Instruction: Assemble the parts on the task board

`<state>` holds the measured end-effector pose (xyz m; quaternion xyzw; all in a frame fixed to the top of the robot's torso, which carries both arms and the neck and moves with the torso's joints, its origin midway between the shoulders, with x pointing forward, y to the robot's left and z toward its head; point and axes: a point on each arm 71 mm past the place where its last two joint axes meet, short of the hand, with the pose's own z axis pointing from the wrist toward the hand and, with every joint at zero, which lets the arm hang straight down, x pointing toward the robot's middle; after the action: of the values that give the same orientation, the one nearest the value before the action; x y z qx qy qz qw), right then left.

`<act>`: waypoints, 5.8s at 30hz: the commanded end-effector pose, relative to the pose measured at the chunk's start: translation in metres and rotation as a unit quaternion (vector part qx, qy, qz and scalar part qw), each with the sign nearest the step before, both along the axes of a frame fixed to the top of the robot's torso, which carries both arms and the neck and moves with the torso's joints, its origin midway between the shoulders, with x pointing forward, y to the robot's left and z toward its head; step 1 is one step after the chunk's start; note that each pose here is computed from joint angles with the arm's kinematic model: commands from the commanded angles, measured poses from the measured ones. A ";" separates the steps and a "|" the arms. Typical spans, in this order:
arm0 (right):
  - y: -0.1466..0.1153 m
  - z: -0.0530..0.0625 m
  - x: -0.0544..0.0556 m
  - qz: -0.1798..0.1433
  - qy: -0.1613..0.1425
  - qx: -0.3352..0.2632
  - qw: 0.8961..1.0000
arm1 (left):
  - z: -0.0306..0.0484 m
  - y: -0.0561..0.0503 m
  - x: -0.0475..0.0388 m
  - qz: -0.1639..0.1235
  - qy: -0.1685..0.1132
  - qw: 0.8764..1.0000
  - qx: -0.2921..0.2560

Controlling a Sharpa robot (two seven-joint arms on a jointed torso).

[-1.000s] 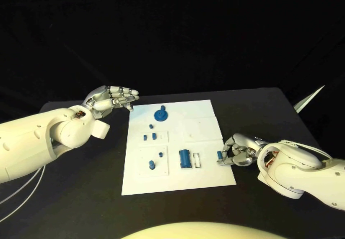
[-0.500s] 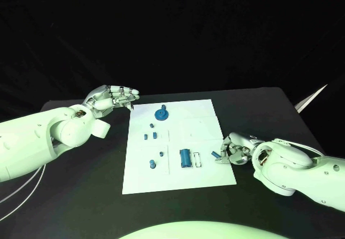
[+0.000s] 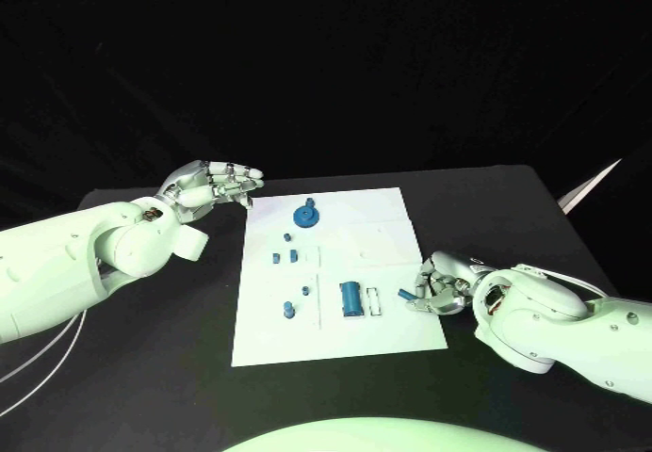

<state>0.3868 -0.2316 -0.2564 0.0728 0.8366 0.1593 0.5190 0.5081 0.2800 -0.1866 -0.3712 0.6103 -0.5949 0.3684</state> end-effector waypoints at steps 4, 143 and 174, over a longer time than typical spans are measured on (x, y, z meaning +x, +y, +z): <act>0.005 -0.001 -0.009 -0.013 0.020 0.030 0.999 | 0.0004 -0.002 -0.0001 -0.003 0.000 1.000 -0.001; 0.005 0.027 0.091 -0.061 -0.035 0.409 0.910 | -0.0213 -0.007 0.0069 0.068 -0.002 0.997 -0.030; 0.024 0.027 0.100 -0.166 -0.110 0.545 0.814 | -0.0414 -0.064 -0.0173 0.199 -0.009 0.980 -0.027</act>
<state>0.4912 -0.2098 -0.2291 0.4582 0.5310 0.5088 0.4993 0.4943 0.2201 -0.2290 -0.4897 0.5063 -0.5324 0.4694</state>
